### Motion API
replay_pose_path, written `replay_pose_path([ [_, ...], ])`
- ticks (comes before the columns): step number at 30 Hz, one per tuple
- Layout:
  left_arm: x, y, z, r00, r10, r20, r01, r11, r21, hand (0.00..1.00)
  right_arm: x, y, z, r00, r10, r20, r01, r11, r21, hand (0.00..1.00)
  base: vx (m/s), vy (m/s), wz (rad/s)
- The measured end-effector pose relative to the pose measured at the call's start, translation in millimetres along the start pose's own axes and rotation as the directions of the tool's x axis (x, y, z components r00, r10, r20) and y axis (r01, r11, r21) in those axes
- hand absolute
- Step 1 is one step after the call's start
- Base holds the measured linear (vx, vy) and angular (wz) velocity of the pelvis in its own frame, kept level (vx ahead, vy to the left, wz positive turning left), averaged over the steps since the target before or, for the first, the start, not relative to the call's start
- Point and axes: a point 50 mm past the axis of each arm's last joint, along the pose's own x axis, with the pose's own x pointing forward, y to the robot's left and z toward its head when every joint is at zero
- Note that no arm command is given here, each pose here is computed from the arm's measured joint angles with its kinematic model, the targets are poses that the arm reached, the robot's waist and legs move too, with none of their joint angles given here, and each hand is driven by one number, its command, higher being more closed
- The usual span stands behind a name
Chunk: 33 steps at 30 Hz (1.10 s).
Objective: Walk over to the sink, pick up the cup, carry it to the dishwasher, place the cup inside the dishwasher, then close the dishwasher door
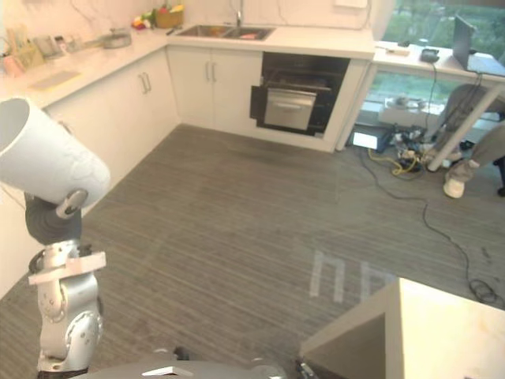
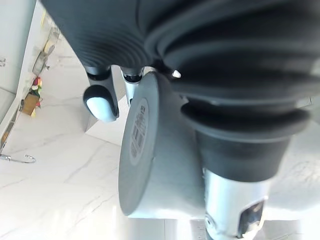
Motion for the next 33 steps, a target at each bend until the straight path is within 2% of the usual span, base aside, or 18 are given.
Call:
replay_pose_path([
  [4, 2, 3, 0, 1.000, 0.011, 0.016, -0.011, 1.000, 0.004, 1.00, 6, 4, 9, 0.999, 0.024, 0.032, -0.025, 1.000, 0.009, 0.00, 0.01, 0.049, 0.17],
  [8, -4, 8, 3, 0.997, 0.062, 0.046, -0.062, 0.998, -0.002, 1.00, 3, -12, 6, 0.999, 0.034, 0.025, -0.033, 0.999, -0.038, 0.00, 0.29, 0.145, -0.08],
  [11, -3, 16, 7, 0.999, 0.023, 0.046, -0.023, 1.000, 0.008, 1.00, 6, 7, 3, 0.999, 0.047, -0.001, -0.047, 0.999, -0.005, 0.00, 0.41, 0.187, -0.13],
  [15, 2, 9, 4, 0.998, -0.060, 0.023, 0.061, 0.998, -0.030, 1.00, 3, 10, -4, 0.999, 0.045, -0.025, -0.045, 0.999, 0.006, 0.00, 0.52, 0.273, 0.00],
  [20, 10, -18, -4, 0.979, -0.200, -0.021, 0.199, 0.978, -0.069, 1.00, 2, 13, 0, 0.999, 0.019, 0.037, -0.021, 0.999, 0.046, 0.00, 0.34, 0.251, -0.06],
  [23, 23, -33, -13, 0.962, -0.274, -0.011, 0.271, 0.957, -0.102, 1.00, 3, 22, 6, 0.997, -0.001, 0.081, -0.010, 0.990, 0.137, 0.00, -0.15, -0.028, 0.42],
  [27, 19, -45, -26, 0.943, -0.328, -0.059, 0.316, 0.936, -0.155, 1.00, -3, 25, 4, 0.994, -0.041, 0.103, 0.016, 0.973, 0.232, 0.00, -0.22, 0.030, 0.56],
  [33, 13, -48, -20, 0.946, -0.323, -0.009, 0.315, 0.928, -0.200, 1.00, -5, 17, 7, 0.994, -0.038, 0.101, 0.015, 0.976, 0.218, 0.00, 0.65, -0.135, 0.17],
])
